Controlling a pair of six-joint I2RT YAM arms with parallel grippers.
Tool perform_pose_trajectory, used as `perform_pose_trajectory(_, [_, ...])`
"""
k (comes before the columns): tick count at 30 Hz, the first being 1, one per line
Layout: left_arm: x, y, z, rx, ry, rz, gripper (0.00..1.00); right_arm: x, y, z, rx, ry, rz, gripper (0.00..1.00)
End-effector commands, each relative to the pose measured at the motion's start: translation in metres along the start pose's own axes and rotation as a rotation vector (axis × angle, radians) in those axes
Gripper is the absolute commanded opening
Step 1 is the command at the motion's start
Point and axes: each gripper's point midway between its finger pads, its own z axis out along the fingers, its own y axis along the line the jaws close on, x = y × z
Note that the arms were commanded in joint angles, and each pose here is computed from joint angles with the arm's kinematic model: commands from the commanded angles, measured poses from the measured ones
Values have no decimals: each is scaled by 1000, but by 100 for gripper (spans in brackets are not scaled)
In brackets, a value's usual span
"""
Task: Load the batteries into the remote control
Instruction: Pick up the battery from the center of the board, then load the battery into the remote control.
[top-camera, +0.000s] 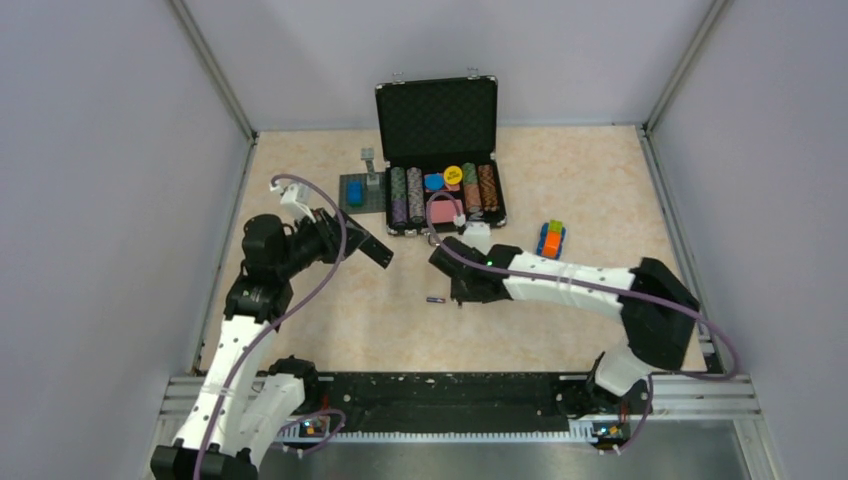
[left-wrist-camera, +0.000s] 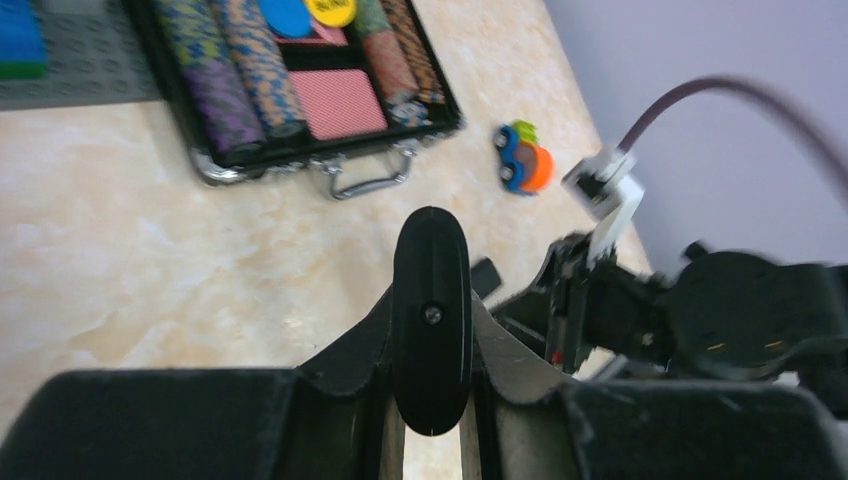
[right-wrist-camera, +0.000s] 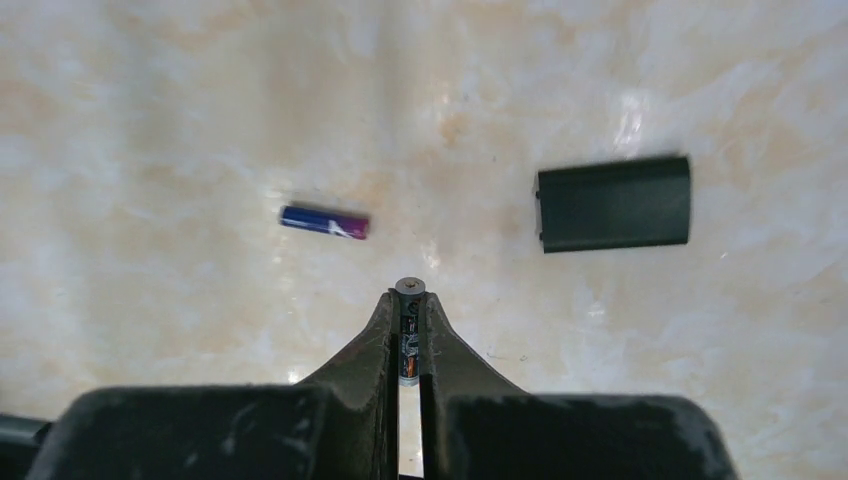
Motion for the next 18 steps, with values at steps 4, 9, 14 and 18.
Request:
perform_pose_trajectory(4, [-9, -69, 0, 366, 96, -46, 0, -125, 40, -148, -368, -483, -85, 0])
perform_pose_trajectory(9, [-17, -105, -15, 558, 126, -34, 0, -161, 76, -244, -686, -693, -229, 0])
perform_pose_trajectory(14, [-29, -126, -25, 631, 130, -44, 0, -167, 108, -295, -885, -763, -374, 0])
perform_pose_trajectory(18, [-40, -139, -33, 654, 133, -52, 0, -161, 129, -314, -1000, -770, -488, 0])
